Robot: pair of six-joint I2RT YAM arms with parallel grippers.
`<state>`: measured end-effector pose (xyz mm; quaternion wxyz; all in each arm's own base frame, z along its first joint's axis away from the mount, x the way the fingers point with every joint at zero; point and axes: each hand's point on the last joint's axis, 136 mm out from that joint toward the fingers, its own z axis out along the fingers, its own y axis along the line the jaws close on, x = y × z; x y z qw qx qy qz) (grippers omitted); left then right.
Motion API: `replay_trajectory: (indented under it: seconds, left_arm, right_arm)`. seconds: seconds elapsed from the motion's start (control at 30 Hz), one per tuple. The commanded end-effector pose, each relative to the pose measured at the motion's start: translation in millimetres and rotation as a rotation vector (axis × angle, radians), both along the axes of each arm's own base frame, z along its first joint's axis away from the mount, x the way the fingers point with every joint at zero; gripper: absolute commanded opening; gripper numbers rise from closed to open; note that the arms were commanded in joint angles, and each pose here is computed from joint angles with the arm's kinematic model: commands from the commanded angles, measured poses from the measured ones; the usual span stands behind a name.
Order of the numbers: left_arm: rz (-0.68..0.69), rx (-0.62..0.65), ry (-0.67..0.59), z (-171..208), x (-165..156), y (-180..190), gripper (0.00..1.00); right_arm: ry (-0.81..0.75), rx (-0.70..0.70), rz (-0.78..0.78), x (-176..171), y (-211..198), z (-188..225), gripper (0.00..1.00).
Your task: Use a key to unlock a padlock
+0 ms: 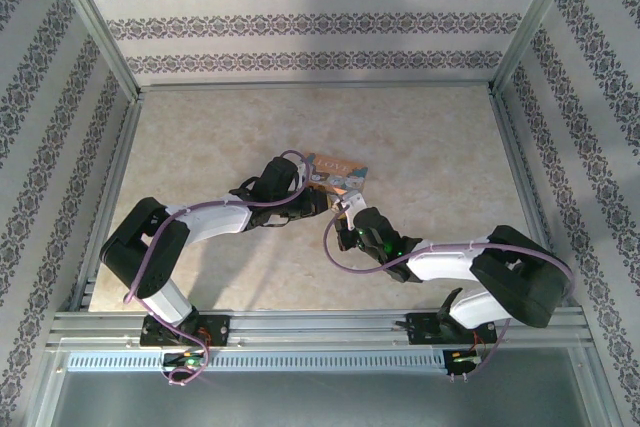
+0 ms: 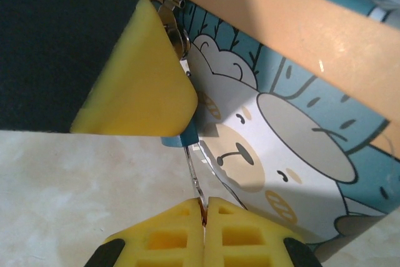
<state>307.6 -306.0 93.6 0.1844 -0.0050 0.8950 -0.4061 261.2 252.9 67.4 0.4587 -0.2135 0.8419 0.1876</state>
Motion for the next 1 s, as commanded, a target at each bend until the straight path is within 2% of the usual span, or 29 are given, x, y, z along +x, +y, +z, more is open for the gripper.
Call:
replay_trajectory:
  seconds: [0.0, 0.7, 0.97]
  left_arm:
    - [-0.025, -0.061, -0.052, 24.7, 6.8, -15.3, 0.21]
    - [-0.019, -0.069, -0.057, 29.0, 7.2, -15.1, 0.21]
    - [-0.003, -0.074, -0.049, 29.0, 8.3, -13.9, 0.21]
  right_arm:
    - [-0.051, 0.042, -0.023, 11.5, 2.3, 16.8, 0.0]
    - [-0.097, 0.174, -0.004, 19.2, 12.4, 34.5, 0.0]
    - [-0.096, 0.173, -0.012, 17.2, 8.5, 32.6, 0.0]
